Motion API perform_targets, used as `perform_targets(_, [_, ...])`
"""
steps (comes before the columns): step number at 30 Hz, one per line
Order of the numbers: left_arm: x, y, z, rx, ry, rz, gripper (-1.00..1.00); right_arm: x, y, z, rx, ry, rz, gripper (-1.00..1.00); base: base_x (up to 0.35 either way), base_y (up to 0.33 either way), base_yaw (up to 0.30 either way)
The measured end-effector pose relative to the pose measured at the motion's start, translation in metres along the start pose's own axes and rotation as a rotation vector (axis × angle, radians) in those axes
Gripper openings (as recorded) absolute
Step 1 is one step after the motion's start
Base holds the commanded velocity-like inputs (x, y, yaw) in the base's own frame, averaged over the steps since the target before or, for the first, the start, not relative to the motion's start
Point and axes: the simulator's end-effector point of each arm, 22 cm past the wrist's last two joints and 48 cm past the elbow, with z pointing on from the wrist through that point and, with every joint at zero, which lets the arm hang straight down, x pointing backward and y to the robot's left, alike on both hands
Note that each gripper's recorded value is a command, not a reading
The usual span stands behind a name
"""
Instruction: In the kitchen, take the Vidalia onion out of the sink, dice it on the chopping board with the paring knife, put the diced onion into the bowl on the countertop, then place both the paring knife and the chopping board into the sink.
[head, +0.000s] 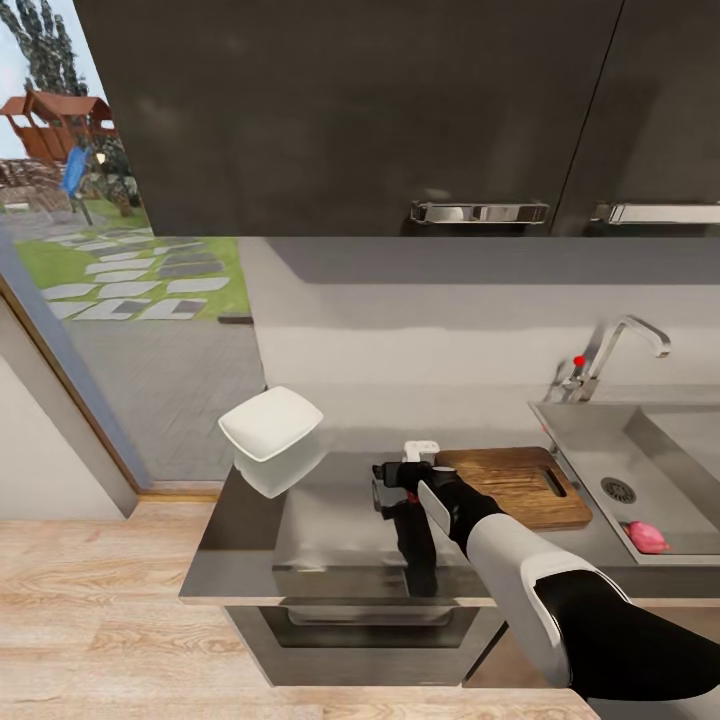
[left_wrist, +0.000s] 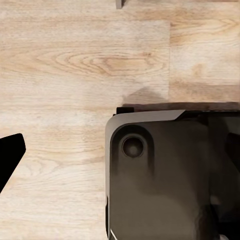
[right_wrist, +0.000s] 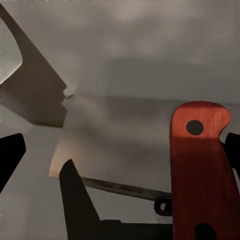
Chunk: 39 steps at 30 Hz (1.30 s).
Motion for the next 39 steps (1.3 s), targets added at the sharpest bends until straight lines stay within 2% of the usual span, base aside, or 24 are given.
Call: perform_targets(39, [0.0000,0.0005,0.0000,-0.001,0.000,-0.003,1.00,0.0002,0.0004,-0.0001,-0.001,-0.001,-0.002,1.00,-0.038,0.005,0.000])
